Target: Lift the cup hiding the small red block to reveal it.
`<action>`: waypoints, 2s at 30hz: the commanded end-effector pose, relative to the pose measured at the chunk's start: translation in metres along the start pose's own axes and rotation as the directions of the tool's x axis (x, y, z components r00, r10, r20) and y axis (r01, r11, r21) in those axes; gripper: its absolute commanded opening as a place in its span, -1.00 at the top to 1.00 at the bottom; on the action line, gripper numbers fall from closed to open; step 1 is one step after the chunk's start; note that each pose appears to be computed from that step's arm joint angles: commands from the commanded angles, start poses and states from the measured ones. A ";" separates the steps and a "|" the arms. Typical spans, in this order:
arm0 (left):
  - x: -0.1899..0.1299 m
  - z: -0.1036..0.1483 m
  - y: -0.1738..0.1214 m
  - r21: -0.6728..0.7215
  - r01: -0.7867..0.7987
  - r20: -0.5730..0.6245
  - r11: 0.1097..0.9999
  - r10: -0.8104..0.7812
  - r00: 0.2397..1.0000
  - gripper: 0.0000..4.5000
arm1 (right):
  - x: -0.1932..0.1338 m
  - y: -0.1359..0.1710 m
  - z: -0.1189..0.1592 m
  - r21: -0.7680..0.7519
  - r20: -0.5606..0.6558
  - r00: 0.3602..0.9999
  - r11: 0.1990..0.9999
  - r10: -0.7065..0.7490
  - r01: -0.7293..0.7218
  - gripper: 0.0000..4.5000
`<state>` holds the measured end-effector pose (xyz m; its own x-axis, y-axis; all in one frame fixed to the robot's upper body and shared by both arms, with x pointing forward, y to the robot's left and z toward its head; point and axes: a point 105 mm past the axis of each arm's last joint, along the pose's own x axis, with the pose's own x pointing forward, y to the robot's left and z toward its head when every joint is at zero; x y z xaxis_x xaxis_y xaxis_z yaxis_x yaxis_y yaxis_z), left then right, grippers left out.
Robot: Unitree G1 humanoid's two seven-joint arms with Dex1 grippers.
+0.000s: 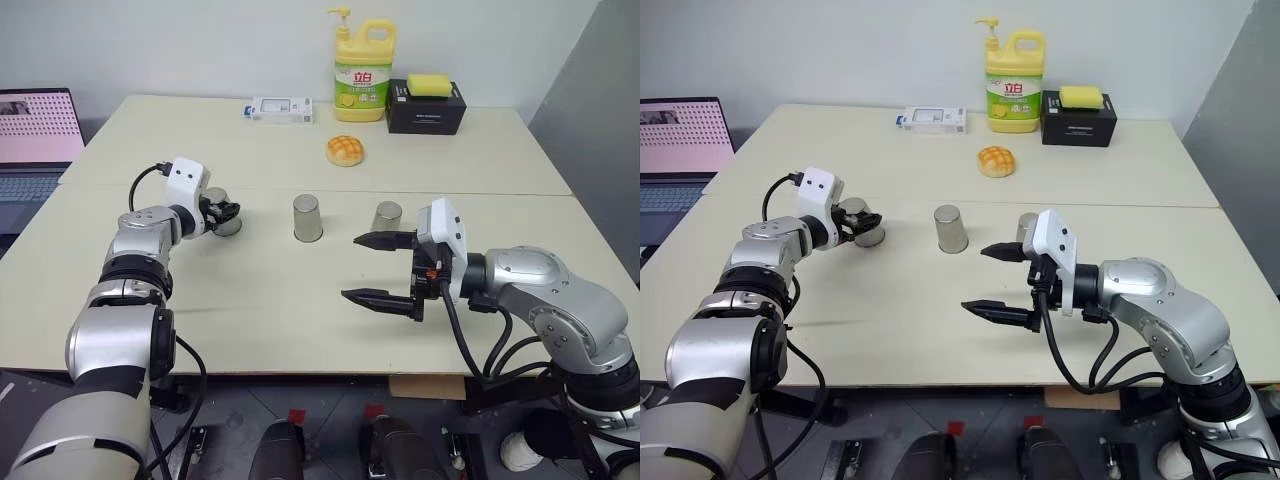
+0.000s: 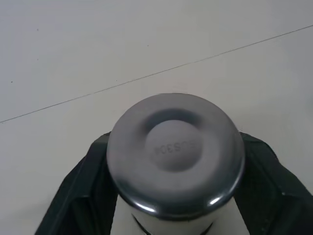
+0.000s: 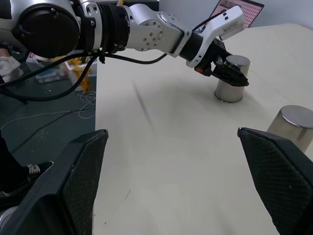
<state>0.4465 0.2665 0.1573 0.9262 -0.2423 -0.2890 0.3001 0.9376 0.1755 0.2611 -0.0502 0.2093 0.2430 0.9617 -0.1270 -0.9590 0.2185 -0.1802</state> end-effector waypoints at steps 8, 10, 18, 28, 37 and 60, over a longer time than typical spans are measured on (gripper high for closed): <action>-0.032 0.076 0.036 0.059 -0.101 0.238 0.993 0.084 0.968 -0.19 | -0.002 0.003 0.005 -0.031 0.023 1.000 1.000 0.000 0.001 -1.00; -0.035 0.069 0.045 0.072 -0.149 0.221 0.986 0.129 0.967 -0.19 | -0.001 0.002 0.005 -0.032 0.026 1.000 0.999 0.003 -0.003 -1.00; -0.035 0.025 0.062 -0.008 -0.286 0.127 0.958 0.285 0.950 -0.19 | 0.001 0.000 0.006 -0.038 0.029 0.999 0.999 0.016 -0.015 -1.00; -0.031 0.000 0.061 -0.160 -0.303 0.070 0.940 0.317 0.946 -0.19 | 0.000 0.002 0.007 -0.035 0.029 1.000 0.999 0.010 -0.009 -1.00; -0.032 0.005 0.062 -0.190 -0.285 0.077 0.940 0.303 0.950 -1.00 | 0.000 0.002 0.006 -0.031 0.027 1.000 1.000 0.003 -0.003 -1.00; -0.123 0.057 0.002 0.291 0.183 0.117 0.939 -0.224 0.967 -1.00 | -0.020 -0.019 0.004 -0.082 0.022 0.996 0.992 -0.090 0.092 -1.00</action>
<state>0.3629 0.2903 0.2256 0.8804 -0.4217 -0.2169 0.4735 0.8058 0.3557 0.2728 -0.0651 0.2064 0.3093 0.9437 -0.1172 -0.9353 0.2796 -0.2168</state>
